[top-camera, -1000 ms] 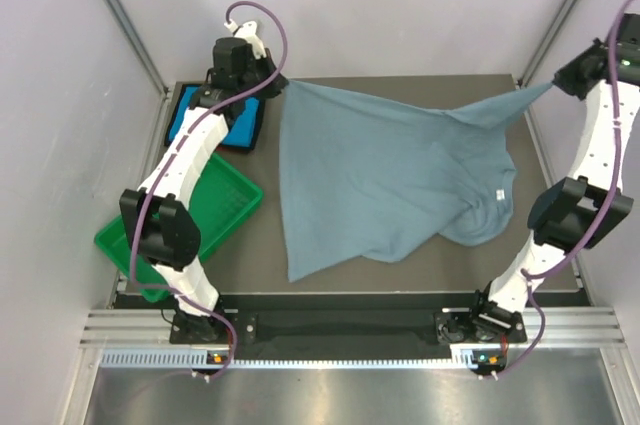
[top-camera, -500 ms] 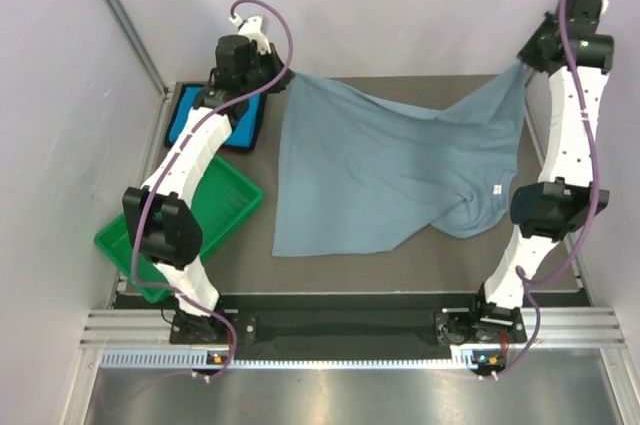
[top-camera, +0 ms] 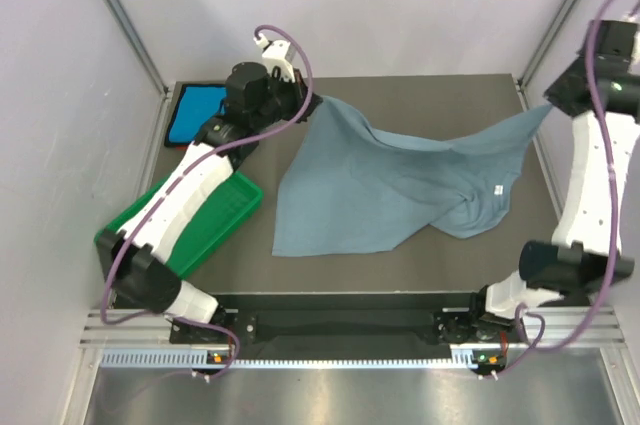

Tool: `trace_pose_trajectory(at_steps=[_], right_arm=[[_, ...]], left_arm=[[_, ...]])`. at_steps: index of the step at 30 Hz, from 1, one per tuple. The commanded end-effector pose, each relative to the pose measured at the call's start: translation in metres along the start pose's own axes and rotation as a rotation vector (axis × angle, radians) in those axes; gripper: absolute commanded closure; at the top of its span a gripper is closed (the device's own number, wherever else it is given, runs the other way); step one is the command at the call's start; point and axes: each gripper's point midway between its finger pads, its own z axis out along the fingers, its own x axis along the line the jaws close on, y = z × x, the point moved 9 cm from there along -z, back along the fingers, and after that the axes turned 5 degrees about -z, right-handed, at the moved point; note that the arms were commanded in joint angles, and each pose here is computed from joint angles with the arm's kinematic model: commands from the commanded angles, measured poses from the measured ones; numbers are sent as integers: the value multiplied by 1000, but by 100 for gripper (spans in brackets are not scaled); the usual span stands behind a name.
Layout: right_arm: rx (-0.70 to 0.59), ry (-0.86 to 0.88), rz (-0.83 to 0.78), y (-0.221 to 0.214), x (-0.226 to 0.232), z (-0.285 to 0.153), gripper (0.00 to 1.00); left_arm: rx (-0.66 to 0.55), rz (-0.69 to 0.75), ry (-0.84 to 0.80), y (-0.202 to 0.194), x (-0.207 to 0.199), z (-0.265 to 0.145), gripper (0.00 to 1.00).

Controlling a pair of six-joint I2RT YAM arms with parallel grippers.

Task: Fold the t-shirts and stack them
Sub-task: Flatten the tshirt out

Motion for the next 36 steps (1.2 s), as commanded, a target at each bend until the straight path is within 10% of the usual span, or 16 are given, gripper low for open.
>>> trace_pose_trajectory(at_steps=[1, 12, 19, 27, 36], right_arm=[[-224, -54, 131, 17, -41, -96, 100], [-856, -109, 399, -10, -121, -304, 100], [-954, -23, 404, -9, -126, -328, 100], [-687, 206, 120, 76, -27, -149, 100], [-424, 375, -33, 100, 70, 101, 100]], left_arm=[[-174, 74, -144, 30, -60, -55, 100], [-346, 56, -391, 38, -121, -172, 100], [-391, 24, -378, 45, -122, -203, 100], [-304, 98, -13, 46, -74, -92, 100], [-154, -95, 170, 55, 117, 68, 100]])
